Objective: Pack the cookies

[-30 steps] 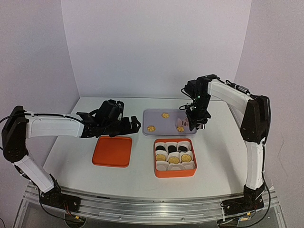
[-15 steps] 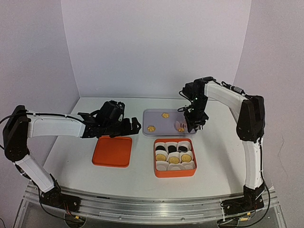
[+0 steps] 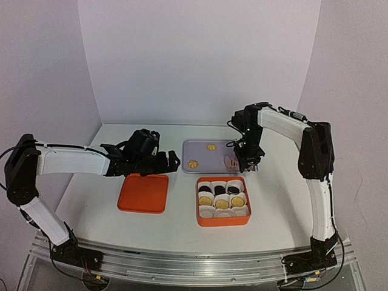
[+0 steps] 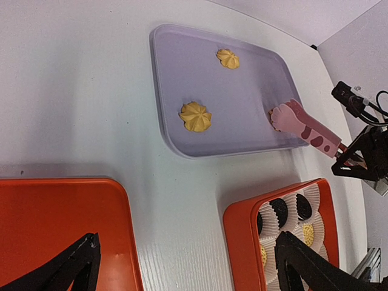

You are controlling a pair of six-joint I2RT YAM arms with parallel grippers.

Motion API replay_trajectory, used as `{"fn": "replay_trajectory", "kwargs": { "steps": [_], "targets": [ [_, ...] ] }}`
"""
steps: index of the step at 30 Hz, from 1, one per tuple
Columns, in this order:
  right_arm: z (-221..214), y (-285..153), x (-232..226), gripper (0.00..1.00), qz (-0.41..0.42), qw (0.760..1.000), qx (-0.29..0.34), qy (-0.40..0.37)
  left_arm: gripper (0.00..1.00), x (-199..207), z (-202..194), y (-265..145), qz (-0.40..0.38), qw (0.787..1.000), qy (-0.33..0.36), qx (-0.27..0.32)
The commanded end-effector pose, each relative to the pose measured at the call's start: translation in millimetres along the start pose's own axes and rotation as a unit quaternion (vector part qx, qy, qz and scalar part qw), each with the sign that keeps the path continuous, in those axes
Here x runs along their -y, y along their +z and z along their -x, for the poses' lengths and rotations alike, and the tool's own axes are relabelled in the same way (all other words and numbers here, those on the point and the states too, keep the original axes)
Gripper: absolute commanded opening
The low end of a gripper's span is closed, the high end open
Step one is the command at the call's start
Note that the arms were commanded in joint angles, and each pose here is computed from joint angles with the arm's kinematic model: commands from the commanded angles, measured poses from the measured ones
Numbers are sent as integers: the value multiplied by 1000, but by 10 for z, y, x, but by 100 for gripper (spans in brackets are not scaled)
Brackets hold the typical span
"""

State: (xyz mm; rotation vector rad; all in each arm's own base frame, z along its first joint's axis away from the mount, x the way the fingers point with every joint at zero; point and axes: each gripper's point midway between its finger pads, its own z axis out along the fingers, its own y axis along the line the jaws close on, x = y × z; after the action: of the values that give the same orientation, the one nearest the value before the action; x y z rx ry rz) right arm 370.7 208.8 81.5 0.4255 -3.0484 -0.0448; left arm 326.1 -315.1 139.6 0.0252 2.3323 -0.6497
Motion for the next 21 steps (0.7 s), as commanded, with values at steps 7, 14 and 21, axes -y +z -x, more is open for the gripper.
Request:
{"fn": "replay_trajectory", "kwargs": {
  "steps": [7,14,21],
  "targets": [
    [-767,-153,160,23,-30,986,-163,12,100,124,181,-81,-16,1000,-3,22],
    [-736,-346,188,18,-36,991,-128,12,100,115,183,-97,-16,1000,-5,25],
    [-778,-498,200,17,-35,994,-107,14,100,125,173,-85,-19,1000,-3,23]
  ]
}}
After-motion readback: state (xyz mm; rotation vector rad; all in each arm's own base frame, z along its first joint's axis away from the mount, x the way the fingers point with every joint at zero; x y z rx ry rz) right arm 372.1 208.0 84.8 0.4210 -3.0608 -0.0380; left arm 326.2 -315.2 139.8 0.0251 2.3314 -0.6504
